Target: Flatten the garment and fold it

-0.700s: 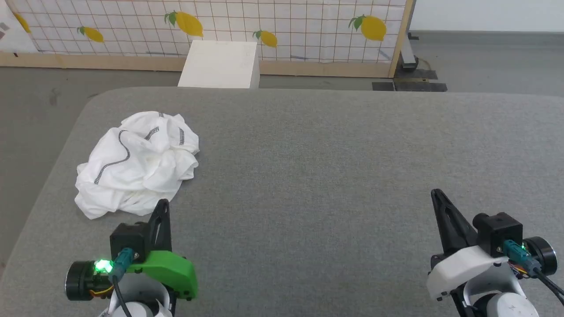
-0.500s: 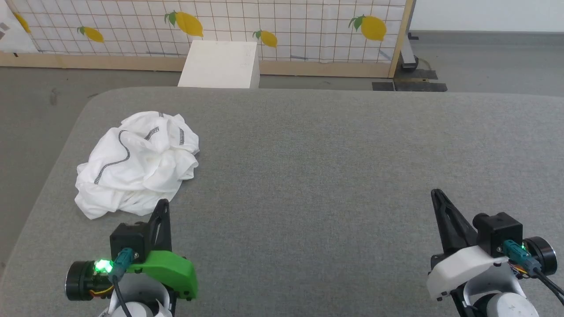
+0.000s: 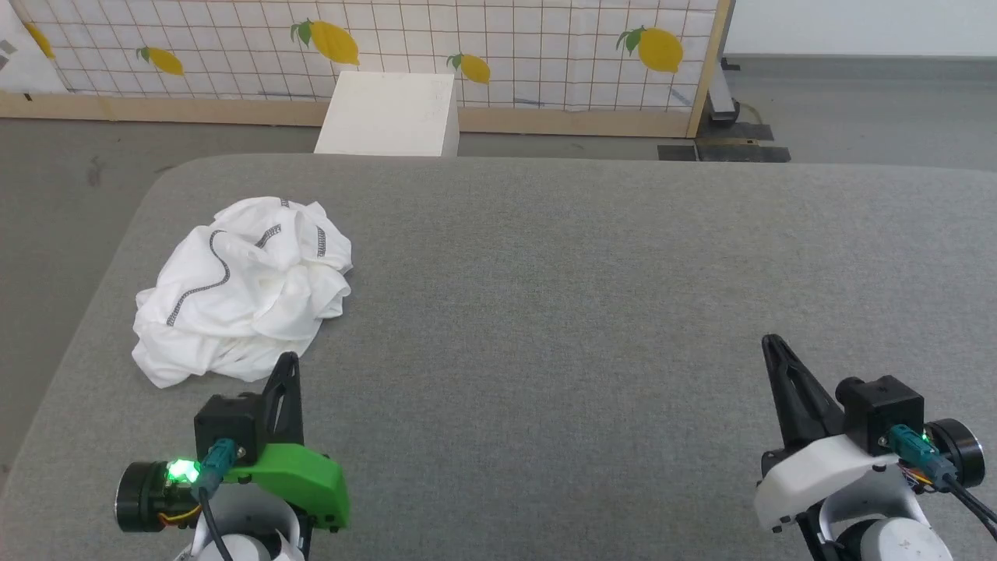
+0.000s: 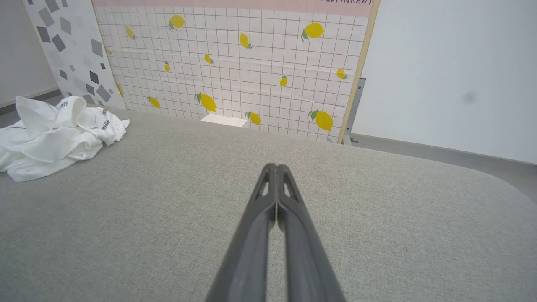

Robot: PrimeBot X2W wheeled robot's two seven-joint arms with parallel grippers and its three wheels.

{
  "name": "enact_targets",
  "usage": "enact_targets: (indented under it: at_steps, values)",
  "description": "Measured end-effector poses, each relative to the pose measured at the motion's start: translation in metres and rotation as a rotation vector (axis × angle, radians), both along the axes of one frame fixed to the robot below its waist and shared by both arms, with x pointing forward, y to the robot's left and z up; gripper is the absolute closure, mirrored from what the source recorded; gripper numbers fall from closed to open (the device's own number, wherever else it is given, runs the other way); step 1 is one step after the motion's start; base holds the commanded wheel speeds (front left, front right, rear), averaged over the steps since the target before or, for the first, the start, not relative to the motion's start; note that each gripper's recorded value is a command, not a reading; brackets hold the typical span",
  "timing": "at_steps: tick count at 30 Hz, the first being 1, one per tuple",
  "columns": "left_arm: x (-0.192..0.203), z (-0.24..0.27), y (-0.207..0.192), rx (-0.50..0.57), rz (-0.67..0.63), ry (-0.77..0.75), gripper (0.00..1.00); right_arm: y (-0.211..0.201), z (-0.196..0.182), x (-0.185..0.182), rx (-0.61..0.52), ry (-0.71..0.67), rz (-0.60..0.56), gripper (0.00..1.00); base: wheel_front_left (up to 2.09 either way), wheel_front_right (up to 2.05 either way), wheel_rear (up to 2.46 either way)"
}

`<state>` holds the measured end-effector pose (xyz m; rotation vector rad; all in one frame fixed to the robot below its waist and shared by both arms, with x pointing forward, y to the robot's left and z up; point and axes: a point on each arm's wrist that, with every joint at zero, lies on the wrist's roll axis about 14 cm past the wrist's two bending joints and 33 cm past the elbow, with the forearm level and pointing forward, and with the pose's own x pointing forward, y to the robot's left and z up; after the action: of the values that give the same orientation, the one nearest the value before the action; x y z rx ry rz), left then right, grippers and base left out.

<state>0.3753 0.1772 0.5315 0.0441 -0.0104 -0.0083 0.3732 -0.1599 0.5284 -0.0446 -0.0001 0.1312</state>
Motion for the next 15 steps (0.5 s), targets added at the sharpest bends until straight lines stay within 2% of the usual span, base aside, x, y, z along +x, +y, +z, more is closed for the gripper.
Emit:
enact_targets:
  at_steps: [15]
  values:
    - [0.0,0.0,-0.0001,0.0,0.0,0.0,1.0,0.0,0.0,0.0,0.0,0.0,0.0,1.0,0.0,0.0,0.0]
